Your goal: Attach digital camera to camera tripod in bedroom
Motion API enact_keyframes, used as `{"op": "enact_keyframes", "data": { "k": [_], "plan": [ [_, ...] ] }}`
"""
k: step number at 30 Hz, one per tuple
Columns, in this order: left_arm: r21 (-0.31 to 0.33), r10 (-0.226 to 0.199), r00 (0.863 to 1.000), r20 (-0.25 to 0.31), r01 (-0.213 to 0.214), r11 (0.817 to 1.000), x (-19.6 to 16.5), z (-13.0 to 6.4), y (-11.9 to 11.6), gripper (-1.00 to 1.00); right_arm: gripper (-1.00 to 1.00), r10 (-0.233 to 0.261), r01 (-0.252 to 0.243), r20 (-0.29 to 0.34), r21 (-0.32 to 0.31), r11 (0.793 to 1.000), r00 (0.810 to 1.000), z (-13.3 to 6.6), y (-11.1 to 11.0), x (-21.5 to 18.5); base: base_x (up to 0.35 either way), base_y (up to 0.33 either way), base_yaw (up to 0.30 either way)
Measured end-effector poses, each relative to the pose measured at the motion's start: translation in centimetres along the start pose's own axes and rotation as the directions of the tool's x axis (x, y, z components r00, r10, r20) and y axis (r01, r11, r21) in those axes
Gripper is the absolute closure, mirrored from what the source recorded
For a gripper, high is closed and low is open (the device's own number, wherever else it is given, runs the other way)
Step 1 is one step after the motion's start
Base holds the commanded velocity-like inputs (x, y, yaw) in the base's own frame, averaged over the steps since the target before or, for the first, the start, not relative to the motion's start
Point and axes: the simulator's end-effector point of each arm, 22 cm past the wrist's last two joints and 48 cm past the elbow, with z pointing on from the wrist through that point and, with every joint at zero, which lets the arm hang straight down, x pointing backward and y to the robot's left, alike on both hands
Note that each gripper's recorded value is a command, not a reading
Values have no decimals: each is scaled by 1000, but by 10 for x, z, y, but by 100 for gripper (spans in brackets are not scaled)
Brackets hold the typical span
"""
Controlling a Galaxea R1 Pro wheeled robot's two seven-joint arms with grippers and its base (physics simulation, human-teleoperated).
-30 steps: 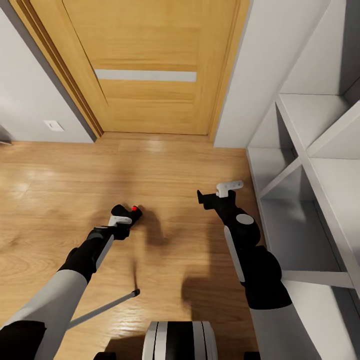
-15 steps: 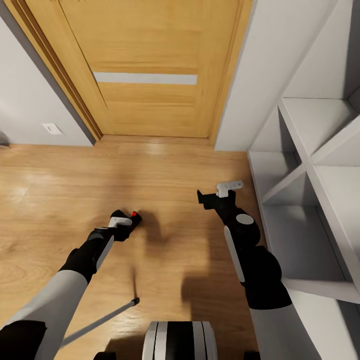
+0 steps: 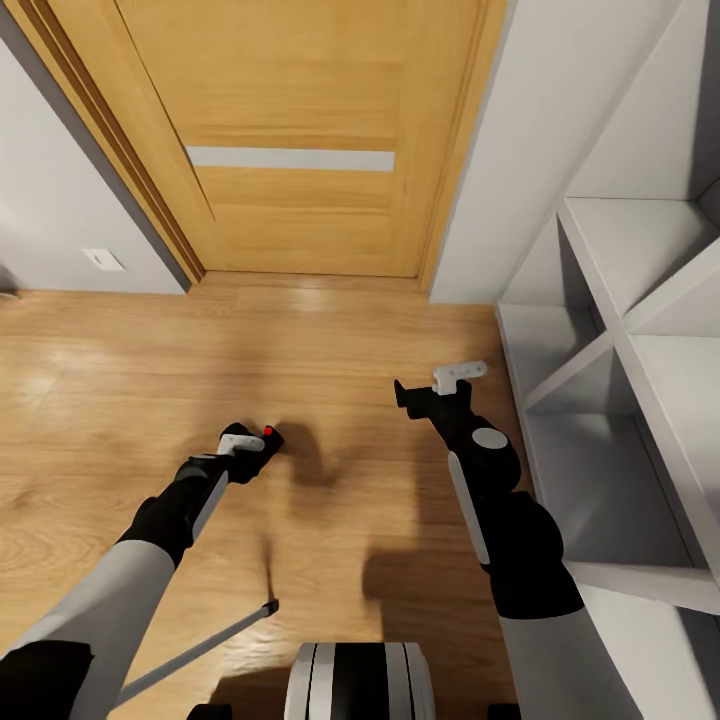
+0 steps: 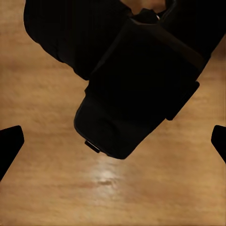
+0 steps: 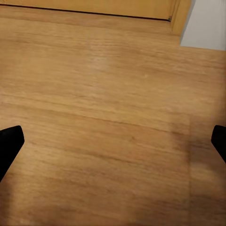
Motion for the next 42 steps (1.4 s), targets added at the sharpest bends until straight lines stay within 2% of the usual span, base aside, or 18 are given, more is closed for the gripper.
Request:
{"op": "enact_keyframes", "data": {
  "k": [5, 11, 13, 17, 19, 26, 42],
  "plan": [
    [3, 51, 999, 7, -51, 999, -1, 0, -3, -100, -100, 0, 0, -1, 0, 1000, 1000, 0, 0, 0, 0, 0, 0],
    [57, 65, 998, 15, -66, 996, -3, -1, -8, -100, -100, 0, 0, -3, 0, 1000, 1000, 0, 0, 1, 0, 0, 0],
    [87, 68, 998, 15, -69, 994, -2, -2, -9, -100, -100, 0, 0, -3, 0, 1000, 1000, 0, 0, 1, 0, 0, 0],
    [220, 75, 997, 24, -79, 972, -3, -7, -17, -100, -100, 0, 0, -4, 0, 1000, 1000, 1, 0, 2, 0, 0, 0],
    [243, 79, 997, 24, -82, 967, -3, -9, -13, -100, -100, 0, 0, -5, 0, 1000, 1000, 1, 0, 2, 0, 0, 0],
    [260, 87, 996, 22, -90, 962, -1, -11, 6, -100, -100, -1, 1, -6, 1, 1000, 1000, 1, 0, 3, 0, 0, 0],
    [251, 92, 996, 10, -92, 964, 3, -10, 17, -100, -100, -2, 2, -18, -1, 1000, 1000, 3, 1, 8, 0, 0, 0]
  ]
}}
